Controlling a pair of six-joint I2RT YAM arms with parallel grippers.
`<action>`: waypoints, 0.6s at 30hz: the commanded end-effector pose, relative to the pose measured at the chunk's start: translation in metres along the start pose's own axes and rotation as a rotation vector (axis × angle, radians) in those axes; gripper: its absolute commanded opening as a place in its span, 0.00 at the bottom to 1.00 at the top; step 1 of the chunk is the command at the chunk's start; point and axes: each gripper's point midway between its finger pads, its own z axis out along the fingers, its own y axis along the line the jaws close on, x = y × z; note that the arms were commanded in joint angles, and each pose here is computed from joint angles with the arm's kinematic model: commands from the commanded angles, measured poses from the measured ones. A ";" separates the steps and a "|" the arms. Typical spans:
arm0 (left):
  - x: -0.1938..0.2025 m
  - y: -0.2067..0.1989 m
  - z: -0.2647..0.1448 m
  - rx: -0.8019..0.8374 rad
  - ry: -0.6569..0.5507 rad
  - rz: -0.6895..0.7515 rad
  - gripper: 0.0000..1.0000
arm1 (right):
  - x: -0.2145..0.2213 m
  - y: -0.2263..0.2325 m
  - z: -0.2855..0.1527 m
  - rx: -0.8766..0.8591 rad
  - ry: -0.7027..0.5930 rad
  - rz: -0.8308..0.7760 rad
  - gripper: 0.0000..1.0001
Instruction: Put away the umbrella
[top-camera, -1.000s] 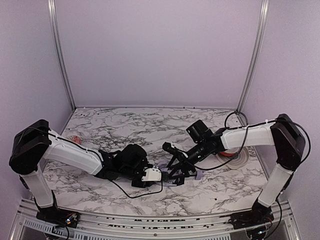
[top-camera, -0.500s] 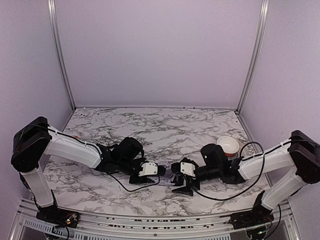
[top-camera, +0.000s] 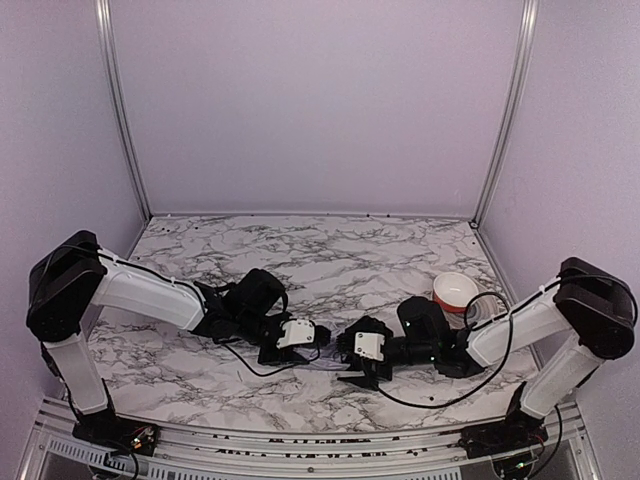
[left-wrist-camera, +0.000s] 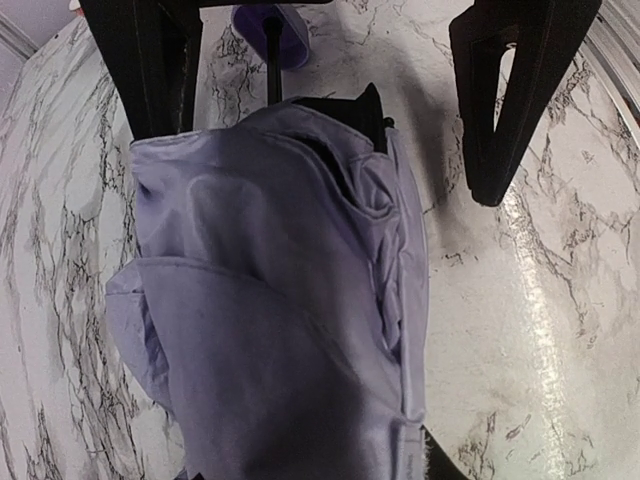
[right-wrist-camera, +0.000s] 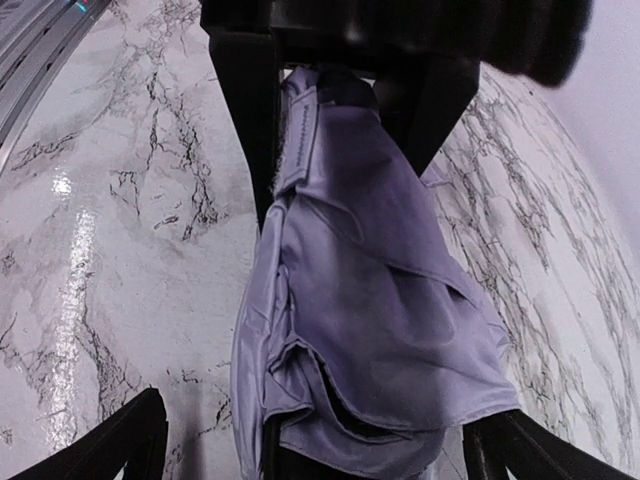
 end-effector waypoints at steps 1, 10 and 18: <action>0.051 -0.060 0.008 0.235 0.157 -0.098 0.17 | -0.044 -0.026 -0.025 0.121 -0.128 -0.077 1.00; 0.052 -0.061 0.010 0.268 0.165 -0.117 0.16 | -0.054 -0.019 -0.017 0.063 -0.193 -0.074 1.00; 0.050 -0.060 0.009 0.277 0.157 -0.127 0.16 | -0.021 0.002 0.015 -0.059 -0.100 -0.102 0.97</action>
